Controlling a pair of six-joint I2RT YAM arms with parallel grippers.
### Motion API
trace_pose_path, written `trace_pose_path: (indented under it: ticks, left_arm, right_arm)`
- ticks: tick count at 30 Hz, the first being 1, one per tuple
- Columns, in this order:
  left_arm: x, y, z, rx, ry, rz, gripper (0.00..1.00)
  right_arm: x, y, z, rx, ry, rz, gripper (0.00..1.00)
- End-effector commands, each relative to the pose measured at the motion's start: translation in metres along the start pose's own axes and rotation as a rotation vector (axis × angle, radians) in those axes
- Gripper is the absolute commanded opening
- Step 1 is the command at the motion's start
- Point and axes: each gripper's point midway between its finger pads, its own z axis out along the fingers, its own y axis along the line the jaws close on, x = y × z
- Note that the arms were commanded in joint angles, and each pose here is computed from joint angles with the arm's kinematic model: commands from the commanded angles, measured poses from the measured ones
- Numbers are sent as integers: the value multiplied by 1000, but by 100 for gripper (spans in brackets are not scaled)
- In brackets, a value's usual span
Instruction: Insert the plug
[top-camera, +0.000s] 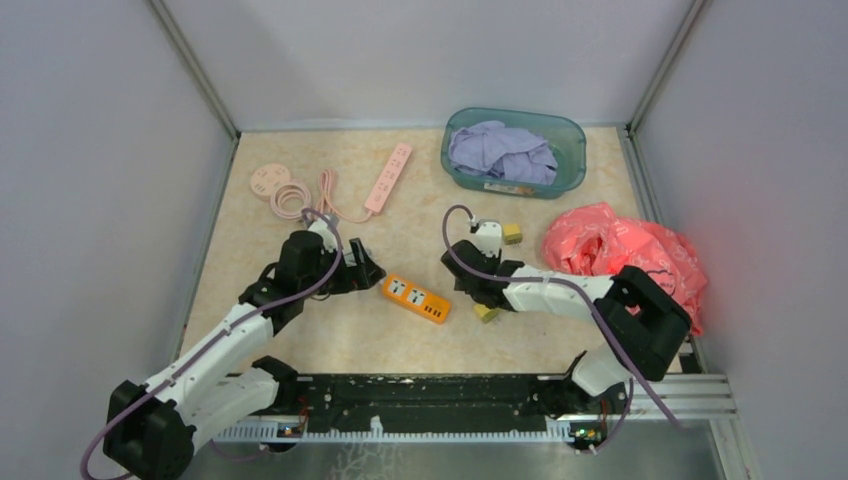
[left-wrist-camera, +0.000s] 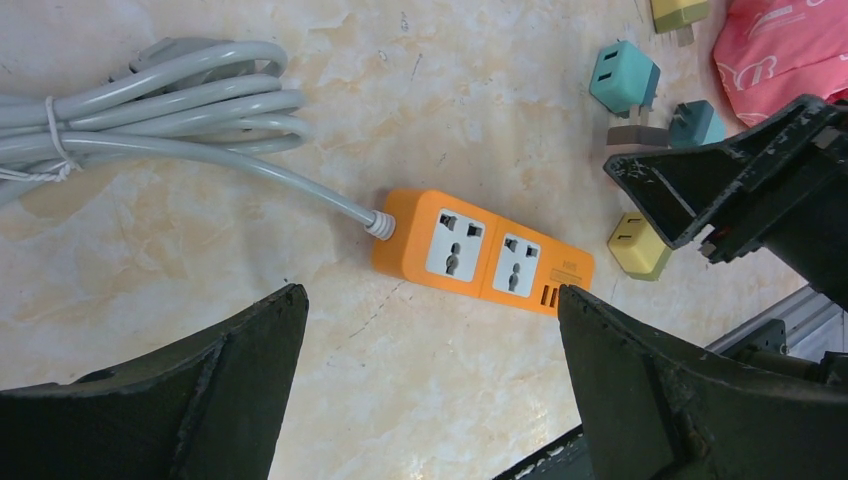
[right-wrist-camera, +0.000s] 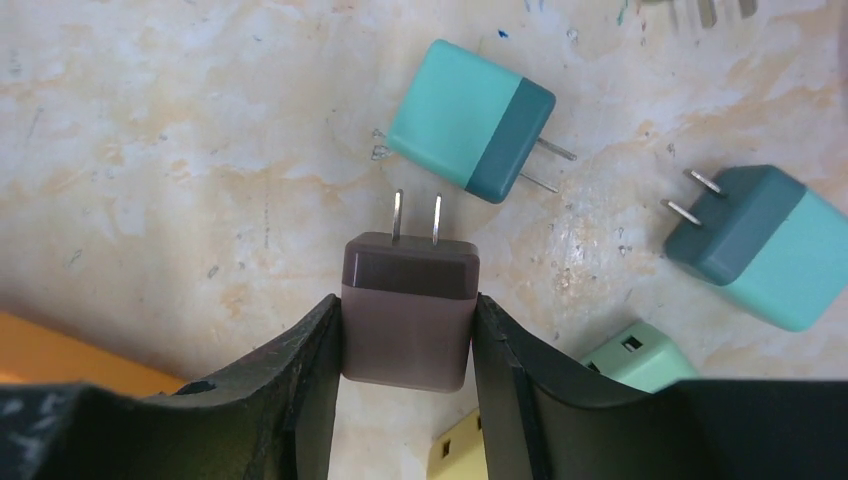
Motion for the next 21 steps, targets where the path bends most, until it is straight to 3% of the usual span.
trace_pose_path:
  ticks: [1,7,13,21]
  left_arm:
    - [-14,-13,-2,54,-41,23,100]
    - [-23,-27,-6,112,-60,46,100]
    - [-31,-48,-10,221,-40,51,99]
    - [-39,-71,-16,364,-17,66,97]
  right_arm:
    - [-38,23,-25,-173,-109,-124,29]
    - [-56,55,-57,-427,-180,-340,29]
    - [-76,69,-80,-535,-276,-492,28]
    - [-72,96,-116,-791,-350,-747,27]
